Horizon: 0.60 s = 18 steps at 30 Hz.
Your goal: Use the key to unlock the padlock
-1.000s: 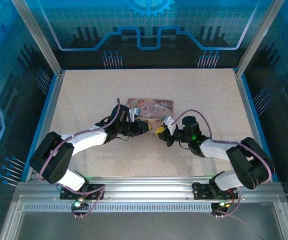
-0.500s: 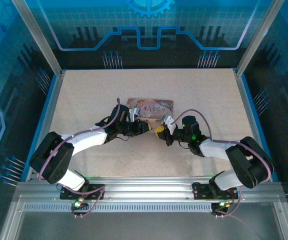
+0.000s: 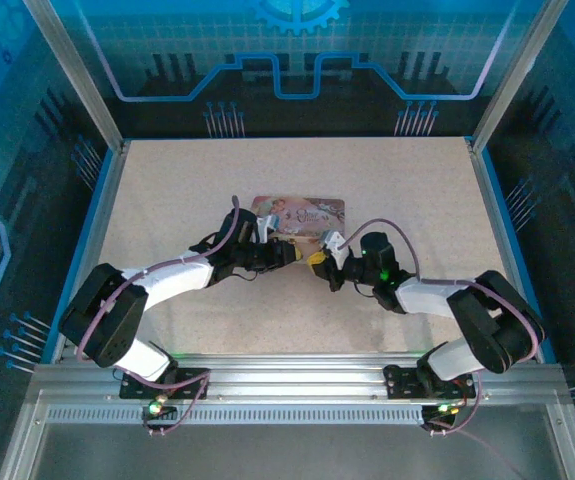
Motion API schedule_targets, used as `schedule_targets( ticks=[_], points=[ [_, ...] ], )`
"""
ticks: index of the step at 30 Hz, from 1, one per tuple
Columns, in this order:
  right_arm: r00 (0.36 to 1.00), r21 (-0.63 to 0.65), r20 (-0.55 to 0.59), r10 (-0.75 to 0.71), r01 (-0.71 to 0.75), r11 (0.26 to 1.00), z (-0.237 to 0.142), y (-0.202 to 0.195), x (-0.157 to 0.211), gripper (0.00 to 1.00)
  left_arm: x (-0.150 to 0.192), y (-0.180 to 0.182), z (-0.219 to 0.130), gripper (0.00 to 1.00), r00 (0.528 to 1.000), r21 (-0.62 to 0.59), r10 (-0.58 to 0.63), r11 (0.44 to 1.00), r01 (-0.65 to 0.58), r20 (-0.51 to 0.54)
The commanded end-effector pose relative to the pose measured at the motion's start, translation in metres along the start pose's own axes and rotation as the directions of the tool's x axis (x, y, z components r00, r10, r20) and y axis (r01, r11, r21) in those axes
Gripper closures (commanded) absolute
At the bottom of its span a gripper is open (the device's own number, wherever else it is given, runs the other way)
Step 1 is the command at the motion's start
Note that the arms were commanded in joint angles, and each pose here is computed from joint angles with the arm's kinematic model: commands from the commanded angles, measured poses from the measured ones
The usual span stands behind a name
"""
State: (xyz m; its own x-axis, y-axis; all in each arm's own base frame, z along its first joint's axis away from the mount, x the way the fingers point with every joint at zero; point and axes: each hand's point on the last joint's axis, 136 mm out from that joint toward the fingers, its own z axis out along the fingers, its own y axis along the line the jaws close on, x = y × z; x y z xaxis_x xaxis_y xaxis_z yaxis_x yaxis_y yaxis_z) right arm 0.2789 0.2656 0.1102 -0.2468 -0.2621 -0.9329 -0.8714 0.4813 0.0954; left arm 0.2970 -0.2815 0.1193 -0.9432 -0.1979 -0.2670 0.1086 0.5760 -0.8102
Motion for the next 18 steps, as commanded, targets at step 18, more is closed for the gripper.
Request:
schedule_targets(
  ticks=[18],
  points=[
    [0.988, -0.014, 0.145, -0.050, 0.053, 0.999, 0.023, -0.008, -0.058, 1.00, 0.009, -0.021, 0.007, 0.77, 0.998, 0.091, 0.035, 0.995, -0.032, -0.042]
  ],
)
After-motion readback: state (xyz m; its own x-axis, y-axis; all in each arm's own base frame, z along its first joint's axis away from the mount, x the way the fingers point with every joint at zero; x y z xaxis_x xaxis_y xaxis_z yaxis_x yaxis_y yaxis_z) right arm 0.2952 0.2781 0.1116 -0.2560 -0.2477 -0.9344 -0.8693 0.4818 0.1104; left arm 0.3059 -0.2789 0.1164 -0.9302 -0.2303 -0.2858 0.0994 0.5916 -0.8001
